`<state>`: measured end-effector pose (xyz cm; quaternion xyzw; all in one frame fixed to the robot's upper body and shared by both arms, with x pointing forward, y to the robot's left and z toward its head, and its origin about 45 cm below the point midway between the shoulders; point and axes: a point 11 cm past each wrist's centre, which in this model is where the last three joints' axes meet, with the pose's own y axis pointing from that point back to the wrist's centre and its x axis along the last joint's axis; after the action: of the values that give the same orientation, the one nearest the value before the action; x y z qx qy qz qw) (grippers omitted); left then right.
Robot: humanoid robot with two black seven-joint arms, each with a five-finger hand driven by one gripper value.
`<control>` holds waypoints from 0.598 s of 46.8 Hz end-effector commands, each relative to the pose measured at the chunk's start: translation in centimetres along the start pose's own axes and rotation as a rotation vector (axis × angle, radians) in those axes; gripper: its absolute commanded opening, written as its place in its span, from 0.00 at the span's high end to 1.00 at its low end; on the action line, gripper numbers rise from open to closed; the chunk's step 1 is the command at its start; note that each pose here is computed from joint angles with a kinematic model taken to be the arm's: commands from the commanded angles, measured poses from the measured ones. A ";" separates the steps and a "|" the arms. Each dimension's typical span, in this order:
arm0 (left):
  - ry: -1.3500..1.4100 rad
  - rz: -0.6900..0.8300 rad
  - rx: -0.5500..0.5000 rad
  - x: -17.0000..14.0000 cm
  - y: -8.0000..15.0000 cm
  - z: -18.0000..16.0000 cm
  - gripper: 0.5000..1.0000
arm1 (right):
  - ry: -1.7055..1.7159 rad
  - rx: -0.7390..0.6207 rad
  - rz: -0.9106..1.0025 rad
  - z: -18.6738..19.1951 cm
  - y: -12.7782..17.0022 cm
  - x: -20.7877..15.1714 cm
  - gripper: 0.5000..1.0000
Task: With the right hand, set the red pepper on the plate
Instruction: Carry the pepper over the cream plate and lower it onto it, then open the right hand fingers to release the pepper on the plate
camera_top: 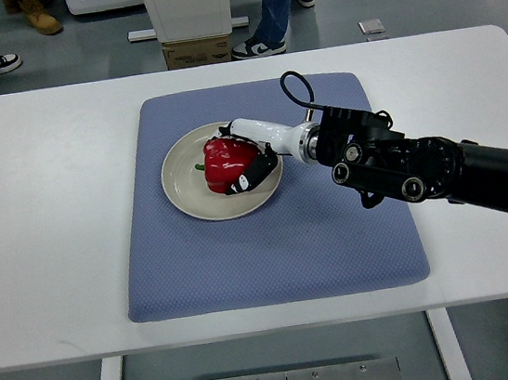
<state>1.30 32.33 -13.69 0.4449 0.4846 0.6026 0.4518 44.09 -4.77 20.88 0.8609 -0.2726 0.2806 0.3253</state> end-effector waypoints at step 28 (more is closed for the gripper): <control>0.000 0.000 0.000 0.0 0.0 0.0 0.00 | -0.032 0.009 0.036 0.2 0.0 0.0 0.01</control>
<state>1.31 32.33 -13.69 0.4448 0.4845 0.6027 0.4519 44.07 -4.92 20.67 0.8620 -0.2921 0.2728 0.3119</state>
